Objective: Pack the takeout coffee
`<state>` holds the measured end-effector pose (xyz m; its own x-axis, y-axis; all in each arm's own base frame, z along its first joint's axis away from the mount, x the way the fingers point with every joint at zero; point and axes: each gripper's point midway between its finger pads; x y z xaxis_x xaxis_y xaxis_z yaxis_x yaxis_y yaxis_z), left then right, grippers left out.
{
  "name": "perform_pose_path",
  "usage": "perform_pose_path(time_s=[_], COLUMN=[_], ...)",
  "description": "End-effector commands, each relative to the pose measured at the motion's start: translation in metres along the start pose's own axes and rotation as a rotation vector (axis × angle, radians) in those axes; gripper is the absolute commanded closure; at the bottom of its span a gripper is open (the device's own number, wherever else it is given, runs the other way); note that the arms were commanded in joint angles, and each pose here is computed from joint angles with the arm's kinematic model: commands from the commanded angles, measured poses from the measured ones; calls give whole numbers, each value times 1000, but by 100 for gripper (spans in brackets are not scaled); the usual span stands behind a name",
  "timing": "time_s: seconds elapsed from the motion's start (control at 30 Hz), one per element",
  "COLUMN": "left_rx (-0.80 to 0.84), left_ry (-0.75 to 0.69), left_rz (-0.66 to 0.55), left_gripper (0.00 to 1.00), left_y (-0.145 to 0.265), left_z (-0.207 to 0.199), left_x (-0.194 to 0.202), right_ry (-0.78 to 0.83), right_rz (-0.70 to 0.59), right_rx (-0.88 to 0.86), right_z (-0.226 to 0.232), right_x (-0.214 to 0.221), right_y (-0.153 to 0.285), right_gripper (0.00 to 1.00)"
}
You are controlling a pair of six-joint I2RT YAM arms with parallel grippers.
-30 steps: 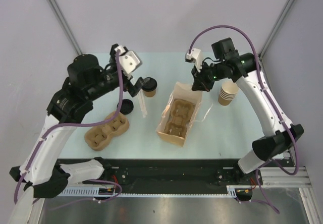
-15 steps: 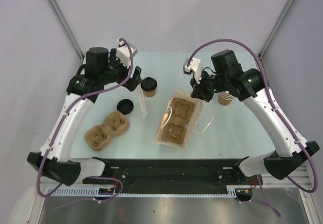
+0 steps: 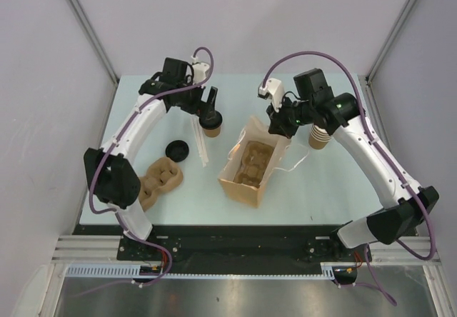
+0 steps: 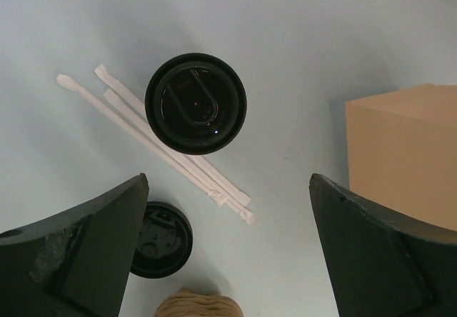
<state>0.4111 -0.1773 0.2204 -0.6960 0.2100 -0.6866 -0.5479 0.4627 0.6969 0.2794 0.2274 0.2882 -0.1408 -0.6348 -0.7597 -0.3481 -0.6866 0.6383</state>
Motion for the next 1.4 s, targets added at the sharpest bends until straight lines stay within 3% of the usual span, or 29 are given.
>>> perform_pose_path(time_s=[0.0, 0.1, 0.33, 0.8, 1.37], left_rx=[-10, -30, -79, -100, -83], left_ry=[45, -12, 19, 26, 47], left_rz=[-34, 9, 113, 153, 161], left_gripper=[0, 0, 0, 0, 0], left_y=[-6, -18, -46, -81, -96], left_z=[2, 12, 22, 30, 32], left_x=[-14, -9, 21, 22, 17], right_ry=[13, -27, -43, -65, -91], right_rz=[-15, -28, -2, 52, 68], right_rx=[-15, -18, -4, -6, -21], right_z=[-9, -12, -18, -30, -31], right_x=[-3, -3, 7, 24, 30], right_y=[-3, -1, -2, -8, -10], right_gripper=[100, 100, 100, 100, 100])
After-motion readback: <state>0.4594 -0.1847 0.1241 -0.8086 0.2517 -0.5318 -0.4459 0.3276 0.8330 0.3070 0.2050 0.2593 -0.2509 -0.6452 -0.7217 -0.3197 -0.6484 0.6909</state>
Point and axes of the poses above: each gripper's point midway between its finger pads, its own y axis back along the fingers, its own z axis along the line the jaws close on, x = y × z, and after that the axes turned 8 degrees about y, right-handed
